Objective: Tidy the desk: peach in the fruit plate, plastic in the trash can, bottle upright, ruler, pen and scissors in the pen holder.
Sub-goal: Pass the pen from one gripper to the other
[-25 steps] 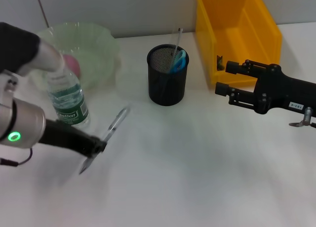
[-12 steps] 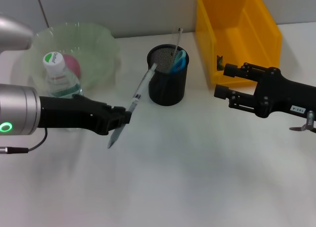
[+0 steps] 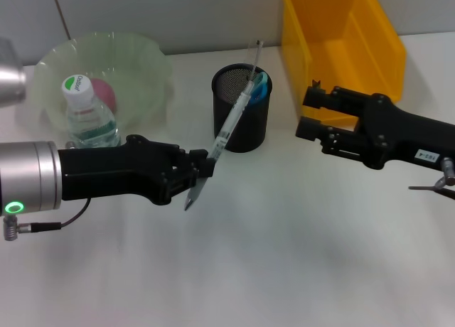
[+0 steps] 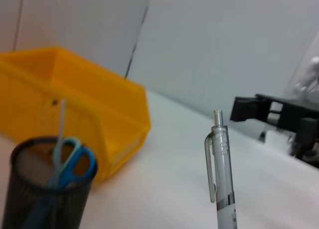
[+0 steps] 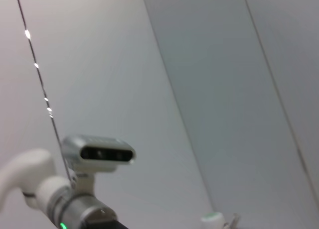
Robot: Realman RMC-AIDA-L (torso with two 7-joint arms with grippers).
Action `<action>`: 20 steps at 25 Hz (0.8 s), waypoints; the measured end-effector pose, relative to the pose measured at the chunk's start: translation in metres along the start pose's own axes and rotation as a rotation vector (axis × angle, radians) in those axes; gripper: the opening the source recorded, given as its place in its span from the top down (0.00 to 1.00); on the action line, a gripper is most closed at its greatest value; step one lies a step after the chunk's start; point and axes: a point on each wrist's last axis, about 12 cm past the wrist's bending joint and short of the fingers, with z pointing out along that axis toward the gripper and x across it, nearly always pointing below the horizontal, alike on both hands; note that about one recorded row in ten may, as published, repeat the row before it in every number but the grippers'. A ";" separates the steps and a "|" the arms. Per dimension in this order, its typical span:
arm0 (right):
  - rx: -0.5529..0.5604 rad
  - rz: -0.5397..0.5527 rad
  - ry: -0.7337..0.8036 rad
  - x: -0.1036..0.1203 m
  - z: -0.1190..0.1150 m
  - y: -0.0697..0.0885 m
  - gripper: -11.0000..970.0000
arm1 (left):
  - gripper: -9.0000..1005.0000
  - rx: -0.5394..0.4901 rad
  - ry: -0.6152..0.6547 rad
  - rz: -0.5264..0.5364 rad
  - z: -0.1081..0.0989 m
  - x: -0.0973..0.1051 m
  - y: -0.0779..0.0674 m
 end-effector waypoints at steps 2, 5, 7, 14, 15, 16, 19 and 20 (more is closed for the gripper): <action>-0.017 0.017 -0.008 0.000 0.004 0.001 0.30 | 0.85 0.024 -0.069 0.019 -0.001 0.007 0.005; -0.034 0.039 -0.015 0.001 0.007 0.002 0.30 | 0.85 0.031 -0.094 0.026 -0.002 0.009 0.007; -0.043 0.053 -0.018 0.002 0.010 0.002 0.30 | 0.85 0.048 -0.181 0.050 -0.007 0.016 0.011; -0.064 0.084 -0.031 0.004 0.021 0.002 0.30 | 0.85 0.098 -0.266 0.094 -0.007 0.022 0.012; -0.068 0.083 -0.031 0.004 0.023 0.002 0.30 | 0.85 0.098 -0.266 0.094 -0.007 0.022 0.012; -0.071 0.082 -0.031 0.003 0.024 0.002 0.30 | 0.85 0.098 -0.266 0.094 -0.007 0.022 0.012; -0.086 0.086 -0.032 0.002 0.029 0.001 0.30 | 0.85 0.147 -0.306 0.128 0.000 0.026 0.012; -0.090 0.090 -0.033 0.002 0.031 0.001 0.30 | 0.85 0.150 -0.313 0.129 0.001 0.027 0.013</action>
